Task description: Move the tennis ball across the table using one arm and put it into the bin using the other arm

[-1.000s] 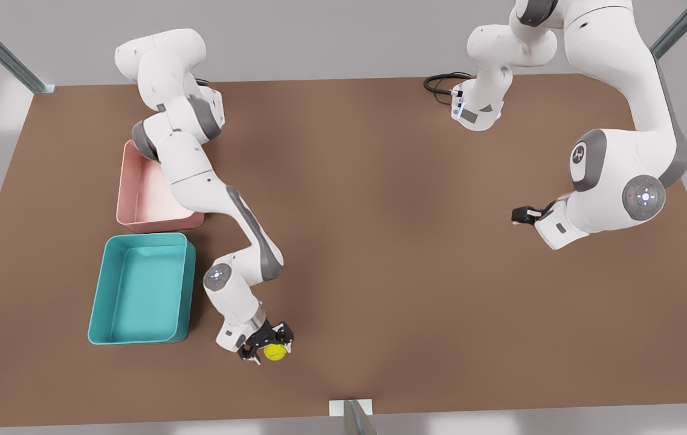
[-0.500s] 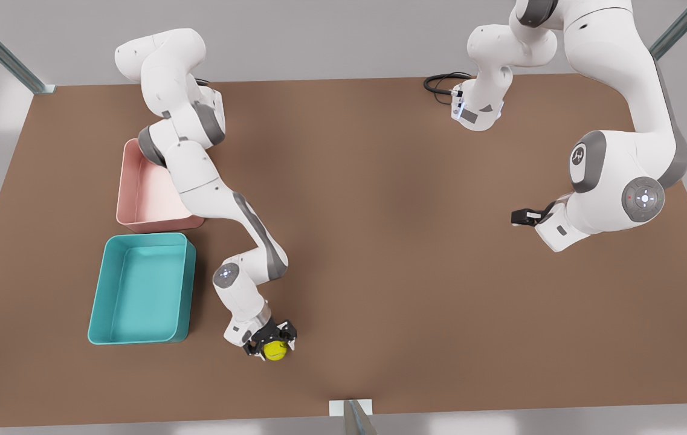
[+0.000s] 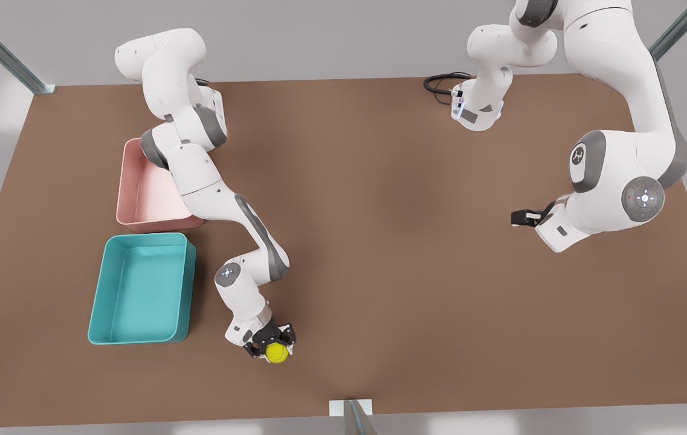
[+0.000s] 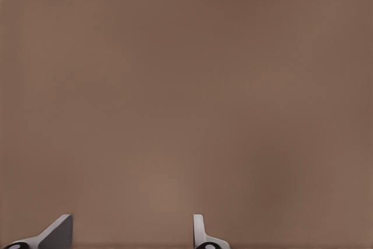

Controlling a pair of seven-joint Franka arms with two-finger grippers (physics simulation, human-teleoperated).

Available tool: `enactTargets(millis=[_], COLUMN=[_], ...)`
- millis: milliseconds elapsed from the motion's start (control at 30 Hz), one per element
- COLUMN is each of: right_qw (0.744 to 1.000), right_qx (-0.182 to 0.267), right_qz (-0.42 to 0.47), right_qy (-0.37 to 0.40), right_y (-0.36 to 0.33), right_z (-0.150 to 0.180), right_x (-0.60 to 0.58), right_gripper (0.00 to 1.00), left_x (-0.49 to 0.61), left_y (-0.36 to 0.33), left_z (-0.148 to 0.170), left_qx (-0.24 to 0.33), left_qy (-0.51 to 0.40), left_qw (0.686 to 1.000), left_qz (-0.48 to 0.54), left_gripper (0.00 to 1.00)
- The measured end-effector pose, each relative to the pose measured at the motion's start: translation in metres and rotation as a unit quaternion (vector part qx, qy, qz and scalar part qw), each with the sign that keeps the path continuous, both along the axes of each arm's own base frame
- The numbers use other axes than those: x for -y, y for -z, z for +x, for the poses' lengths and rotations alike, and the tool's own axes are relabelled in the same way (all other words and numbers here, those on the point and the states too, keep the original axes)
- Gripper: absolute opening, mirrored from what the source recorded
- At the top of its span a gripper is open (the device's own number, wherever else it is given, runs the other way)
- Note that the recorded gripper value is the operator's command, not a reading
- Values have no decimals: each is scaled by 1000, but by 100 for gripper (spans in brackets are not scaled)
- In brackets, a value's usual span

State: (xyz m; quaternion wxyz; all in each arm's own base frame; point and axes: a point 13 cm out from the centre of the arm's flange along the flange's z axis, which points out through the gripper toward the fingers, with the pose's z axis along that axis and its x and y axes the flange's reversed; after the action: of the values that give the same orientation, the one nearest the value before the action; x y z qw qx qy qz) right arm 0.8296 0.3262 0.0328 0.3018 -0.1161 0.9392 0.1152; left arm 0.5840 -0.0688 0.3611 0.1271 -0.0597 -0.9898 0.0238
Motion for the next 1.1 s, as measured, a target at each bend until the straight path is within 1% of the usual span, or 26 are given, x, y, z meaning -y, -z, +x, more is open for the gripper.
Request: enactTargets(millis=[67,133,200,300,367,433,533,633,667,700,767,800,833,900,933,967,1033,1067,1100], right_qw=[1000,1000,1000,1000,998,993,978,963,959,956,951,950,950,953,954,954,961,964,964], right_qx=[3,14,23,19,-8,-47,-102,-155,-169,-181,-197,-200,-200,-198,-196,-188,-160,-163,-173], right_qz=[2,7,9,-14,-58,-106,-181,-216,-223,-228,-237,-239,-237,-228,-228,-231,-222,-209,-196], right_qy=[0,0,-2,-1,3,10,32,47,47,44,32,26,19,4,-7,-17,-34,-37,-36], right_y=[-6,-31,-67,-136,-167,-176,-175,-161,-153,-145,-135,-140,-161,-226,-245,-264,-318,-337,-356], right_z=[2,7,15,28,26,15,-5,-32,-39,-46,-55,-60,-73,-124,-139,-141,-107,-103,-108], right_x=[-1,-5,-7,20,70,133,249,345,366,378,388,389,386,380,372,364,329,315,305], right_gripper=[68,68,68,68,68,68,67,67,68,100,100,100,100,100,100,100,100,100,100], left_x=[-1,-1,-1,0,0,0,0,1,1,1,2,2,2,2,2,2,2,2,2], left_y=[0,0,0,0,0,0,0,0,0,0,-1,-1,-1,-1,-1,-1,-1,-1,-1], left_z=[0,0,0,0,0,0,0,-1,-1,-1,-1,-1,-1,-1,-1,-1,-1,-1,-1], left_qx=[0,0,0,0,-1,-1,-1,-1,-1,-1,-1,-1,-1,-1,-1,-1,-1,-1,-1], left_qy=[-2,-2,-3,-4,-4,-5,-6,-6,-6,-6,-6,-6,-6,-6,-6,-6,-7,-7,-7], left_qw=[1000,1000,1000,1000,1000,1000,1000,1000,1000,1000,1000,1000,1000,1000,1000,1000,1000,1000,1000], left_qz=[0,0,0,0,1,1,1,1,1,1,1,1,2,2,2,2,2,2,2], left_gripper=[100,100,100,100,100,100,100,100,100,100,100,100,100,100,100,100,100,100,100])
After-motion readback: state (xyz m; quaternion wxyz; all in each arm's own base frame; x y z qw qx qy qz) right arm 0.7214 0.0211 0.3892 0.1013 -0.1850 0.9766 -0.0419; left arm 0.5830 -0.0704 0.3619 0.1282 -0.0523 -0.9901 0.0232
